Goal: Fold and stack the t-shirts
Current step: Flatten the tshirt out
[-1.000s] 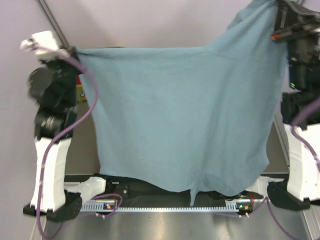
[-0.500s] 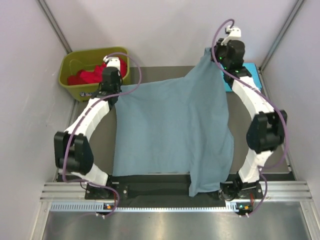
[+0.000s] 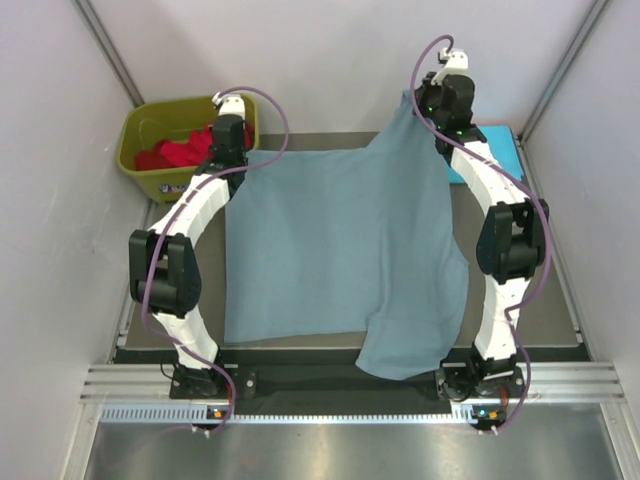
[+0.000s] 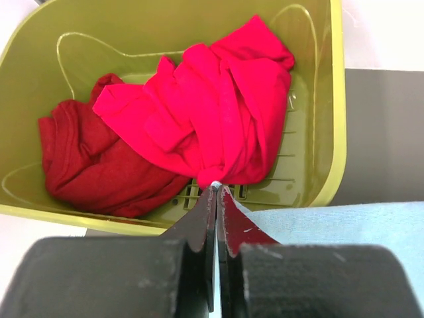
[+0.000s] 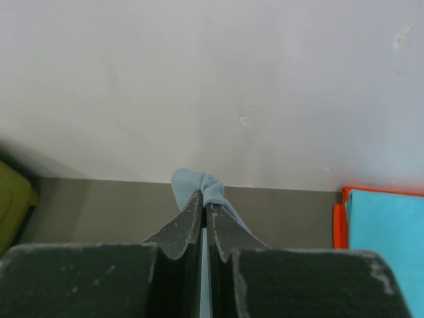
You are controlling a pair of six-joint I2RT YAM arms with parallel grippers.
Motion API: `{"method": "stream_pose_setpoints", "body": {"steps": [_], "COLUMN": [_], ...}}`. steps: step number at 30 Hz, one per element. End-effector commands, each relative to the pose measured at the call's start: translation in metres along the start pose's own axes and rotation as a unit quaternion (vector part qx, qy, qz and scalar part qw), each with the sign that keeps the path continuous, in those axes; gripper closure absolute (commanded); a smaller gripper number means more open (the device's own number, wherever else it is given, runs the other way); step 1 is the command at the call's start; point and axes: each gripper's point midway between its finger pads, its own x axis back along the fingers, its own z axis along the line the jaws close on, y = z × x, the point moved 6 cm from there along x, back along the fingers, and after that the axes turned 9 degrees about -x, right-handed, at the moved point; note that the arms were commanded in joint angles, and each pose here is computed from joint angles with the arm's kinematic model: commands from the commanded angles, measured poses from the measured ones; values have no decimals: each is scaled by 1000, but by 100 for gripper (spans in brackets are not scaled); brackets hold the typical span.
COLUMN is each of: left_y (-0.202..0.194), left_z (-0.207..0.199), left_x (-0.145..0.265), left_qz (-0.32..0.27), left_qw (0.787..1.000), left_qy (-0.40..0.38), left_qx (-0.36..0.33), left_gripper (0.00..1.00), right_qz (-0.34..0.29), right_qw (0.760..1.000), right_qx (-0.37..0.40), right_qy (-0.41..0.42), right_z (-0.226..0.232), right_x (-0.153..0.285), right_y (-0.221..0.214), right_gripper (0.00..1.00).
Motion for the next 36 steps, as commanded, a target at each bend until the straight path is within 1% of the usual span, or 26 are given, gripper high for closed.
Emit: {"method": "stream_pose_setpoints", "body": {"steps": [1, 7, 10, 13, 14, 15, 18, 23, 25, 29, 30, 32, 33, 35, 36], "left_y": [24, 13, 17, 25, 26, 28, 29, 23, 16, 3, -10, -17, -31, -39, -51], "left_z": [10, 10, 16, 20, 22, 23, 26, 22, 22, 23, 21, 27, 26, 32, 32], "left_x": [-3, 5, 10, 13, 13, 14, 13, 15, 17, 28, 31, 41, 43, 52, 53], "left_qz": [-38, -17, -19, -30, -31, -34, -34, -27, -17, 9, 31, 38, 54, 60, 72], "left_qw": [999, 999, 999, 998, 998, 998, 997, 998, 999, 997, 994, 992, 990, 987, 986], "left_qy": [20, 17, 27, 34, 40, 43, 51, 36, 33, 44, 50, 67, 75, 96, 101], "left_qx": [19, 33, 37, 39, 38, 39, 38, 35, 36, 70, 90, 104, 109, 116, 116], "left_gripper": [100, 100, 100, 100, 100, 100, 100, 100, 100, 100, 100, 100, 100, 100, 100], "right_qz": [-72, -61, -64, -73, -70, -78, -76, -72, -71, -71, -73, -73, -72, -70, -68], "right_qw": [997, 998, 998, 997, 997, 996, 996, 996, 996, 995, 994, 993, 992, 992, 991], "right_qx": [14, 11, 5, -4, -8, -10, -20, -37, -45, -61, -69, -79, -88, -98, -105], "right_qy": [18, 11, 15, 22, 22, 29, 31, 33, 35, 39, 43, 44, 46, 48, 52], "right_z": [3, 0, 3, 7, 6, 10, 10, 9, 10, 9, 12, 10, 9, 6, 6], "right_x": [-2, 8, 10, 6, 2, 1, -7, -15, -16, -22, -23, -29, -31, -37, -40], "right_y": [47, 47, 51, 59, 54, 61, 59, 55, 54, 48, 49, 43, 40, 30, 27], "right_gripper": [100, 100, 100, 100, 100, 100, 100, 100, 100, 100, 100, 100, 100, 100, 100]}}
